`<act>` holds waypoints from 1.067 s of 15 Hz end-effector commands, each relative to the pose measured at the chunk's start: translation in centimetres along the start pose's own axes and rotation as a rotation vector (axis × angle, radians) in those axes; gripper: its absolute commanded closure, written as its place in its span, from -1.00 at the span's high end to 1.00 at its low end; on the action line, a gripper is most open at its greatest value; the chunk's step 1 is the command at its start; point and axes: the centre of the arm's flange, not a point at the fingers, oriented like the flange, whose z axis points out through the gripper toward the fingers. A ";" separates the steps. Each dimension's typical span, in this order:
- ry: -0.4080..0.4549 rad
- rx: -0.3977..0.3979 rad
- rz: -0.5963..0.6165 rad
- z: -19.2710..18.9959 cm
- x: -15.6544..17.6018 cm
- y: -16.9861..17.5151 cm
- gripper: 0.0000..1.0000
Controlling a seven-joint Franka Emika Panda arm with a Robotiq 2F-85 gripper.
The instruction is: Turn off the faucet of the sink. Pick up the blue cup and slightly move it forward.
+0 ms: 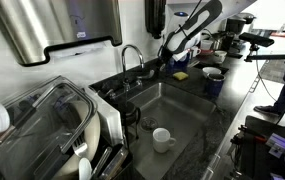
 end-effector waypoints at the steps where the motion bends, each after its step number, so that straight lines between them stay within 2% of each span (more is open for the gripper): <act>1: 0.023 0.044 -0.024 2.3 -0.3 1.4 1.00; 6: -0.109 0.128 -0.065 1.8 -0.6 1.3 1.00; 12: -0.160 0.251 -0.067 0.9 0.7 0.0 1.00; 16: -0.206 0.305 -0.052 0.2 1.1 -1.2 1.00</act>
